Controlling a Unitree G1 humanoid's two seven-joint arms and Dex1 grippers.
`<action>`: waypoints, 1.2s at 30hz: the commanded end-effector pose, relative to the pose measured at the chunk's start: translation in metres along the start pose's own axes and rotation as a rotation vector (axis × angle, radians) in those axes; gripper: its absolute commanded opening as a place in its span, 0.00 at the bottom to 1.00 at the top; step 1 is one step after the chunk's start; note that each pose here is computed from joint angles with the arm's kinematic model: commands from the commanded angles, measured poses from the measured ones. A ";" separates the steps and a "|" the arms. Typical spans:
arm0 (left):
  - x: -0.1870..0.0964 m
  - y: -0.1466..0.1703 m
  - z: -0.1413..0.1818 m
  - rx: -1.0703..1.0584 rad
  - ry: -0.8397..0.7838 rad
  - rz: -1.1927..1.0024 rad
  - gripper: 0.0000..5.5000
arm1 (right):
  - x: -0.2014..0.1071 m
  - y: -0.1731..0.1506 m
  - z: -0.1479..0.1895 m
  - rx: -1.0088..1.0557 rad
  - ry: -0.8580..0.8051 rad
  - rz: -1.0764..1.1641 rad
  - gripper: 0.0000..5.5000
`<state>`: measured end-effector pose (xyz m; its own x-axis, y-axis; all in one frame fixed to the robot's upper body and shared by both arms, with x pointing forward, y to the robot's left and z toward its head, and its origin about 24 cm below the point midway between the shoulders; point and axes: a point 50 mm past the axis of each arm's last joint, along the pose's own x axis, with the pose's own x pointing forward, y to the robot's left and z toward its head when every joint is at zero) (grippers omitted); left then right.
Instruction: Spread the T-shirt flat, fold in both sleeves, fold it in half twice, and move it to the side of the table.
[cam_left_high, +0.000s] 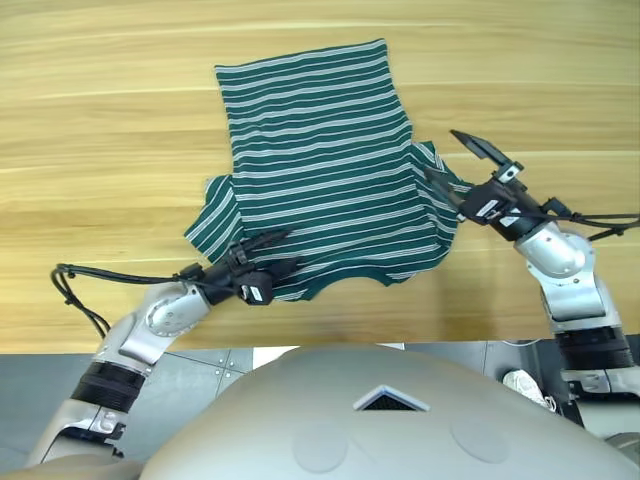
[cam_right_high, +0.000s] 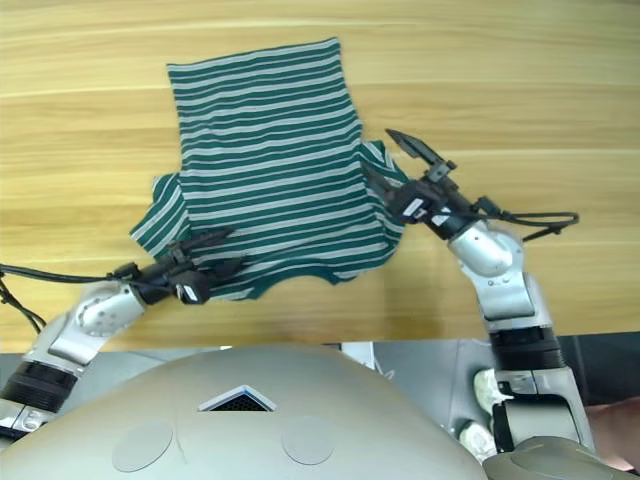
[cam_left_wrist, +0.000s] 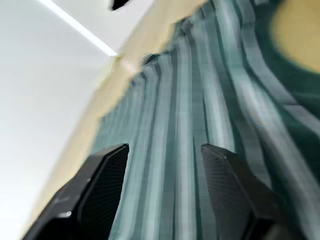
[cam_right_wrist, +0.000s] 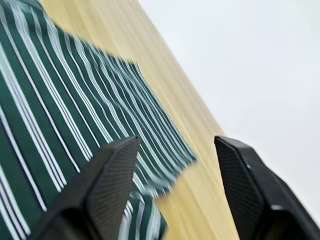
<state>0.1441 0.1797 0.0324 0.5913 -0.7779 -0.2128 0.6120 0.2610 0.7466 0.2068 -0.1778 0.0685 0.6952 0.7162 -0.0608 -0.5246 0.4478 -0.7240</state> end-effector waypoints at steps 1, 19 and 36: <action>-0.005 0.043 0.028 0.045 -0.108 0.256 0.49 | 0.038 0.010 -0.009 -0.101 -0.014 0.123 0.51; -0.023 0.083 -0.011 -0.019 0.068 0.747 0.49 | 0.095 -0.038 -0.116 -0.116 0.639 0.010 0.51; -0.017 0.078 -0.025 -0.060 0.122 0.810 0.49 | 0.124 -0.049 -0.085 -0.228 0.397 -0.122 0.51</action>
<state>0.1940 0.2324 0.0849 0.9075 -0.2351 0.3480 -0.0485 0.7644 0.6429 0.3613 -0.1624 0.0426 0.9201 0.3617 -0.1501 -0.2997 0.4035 -0.8645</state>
